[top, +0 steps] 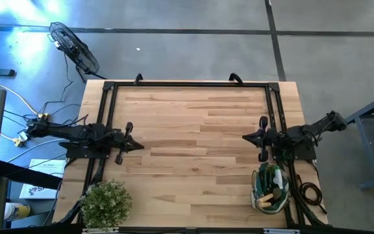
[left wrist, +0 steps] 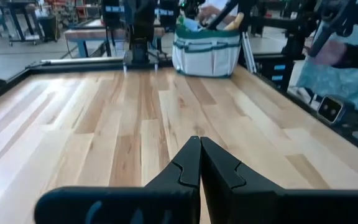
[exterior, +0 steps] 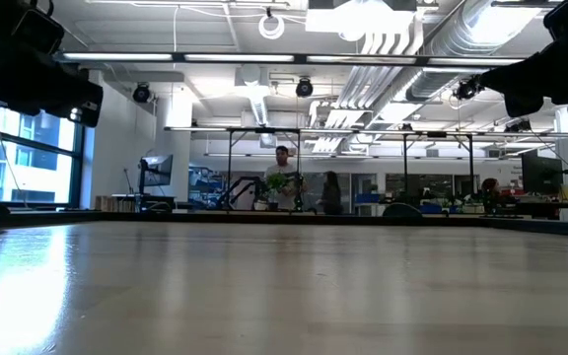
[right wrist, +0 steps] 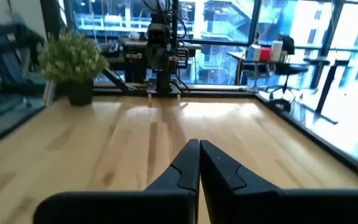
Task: Pick & Place Garden tools in Gardening bag
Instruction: Return to Home Position
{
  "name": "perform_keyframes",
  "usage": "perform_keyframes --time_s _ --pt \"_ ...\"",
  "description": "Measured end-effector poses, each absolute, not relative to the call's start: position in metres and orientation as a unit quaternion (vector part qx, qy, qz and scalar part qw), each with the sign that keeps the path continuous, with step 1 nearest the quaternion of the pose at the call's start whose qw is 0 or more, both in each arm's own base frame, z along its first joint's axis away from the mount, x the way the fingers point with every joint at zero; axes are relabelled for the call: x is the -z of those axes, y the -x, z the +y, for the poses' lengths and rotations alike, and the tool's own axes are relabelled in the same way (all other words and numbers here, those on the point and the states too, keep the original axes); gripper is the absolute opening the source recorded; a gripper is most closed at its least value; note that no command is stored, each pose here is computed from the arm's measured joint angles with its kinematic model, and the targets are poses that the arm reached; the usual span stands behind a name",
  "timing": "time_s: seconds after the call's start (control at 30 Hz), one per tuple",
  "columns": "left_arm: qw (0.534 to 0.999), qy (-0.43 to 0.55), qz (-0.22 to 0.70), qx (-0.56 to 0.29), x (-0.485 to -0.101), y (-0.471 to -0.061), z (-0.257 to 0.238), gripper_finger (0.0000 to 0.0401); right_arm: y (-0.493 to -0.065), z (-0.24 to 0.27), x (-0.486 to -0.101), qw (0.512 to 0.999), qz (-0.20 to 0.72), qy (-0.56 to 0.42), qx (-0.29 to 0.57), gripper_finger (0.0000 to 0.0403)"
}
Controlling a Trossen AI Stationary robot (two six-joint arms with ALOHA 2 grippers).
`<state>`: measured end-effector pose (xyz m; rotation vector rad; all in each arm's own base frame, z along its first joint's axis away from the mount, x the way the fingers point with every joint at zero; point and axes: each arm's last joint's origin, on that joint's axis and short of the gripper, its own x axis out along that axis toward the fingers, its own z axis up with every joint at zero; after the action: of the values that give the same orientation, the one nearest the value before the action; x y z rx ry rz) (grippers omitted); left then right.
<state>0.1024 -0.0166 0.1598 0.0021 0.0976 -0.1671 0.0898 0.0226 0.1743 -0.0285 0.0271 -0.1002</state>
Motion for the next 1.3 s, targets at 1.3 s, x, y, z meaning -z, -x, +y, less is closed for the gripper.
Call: perform_keyframes --time_s 1.3 --pt "0.995 -0.001 0.056 0.082 -0.1585 -0.1032 -0.0167 0.0000 -0.0899 0.0227 -0.1738 0.998 0.015 0.031 0.049 0.0003"
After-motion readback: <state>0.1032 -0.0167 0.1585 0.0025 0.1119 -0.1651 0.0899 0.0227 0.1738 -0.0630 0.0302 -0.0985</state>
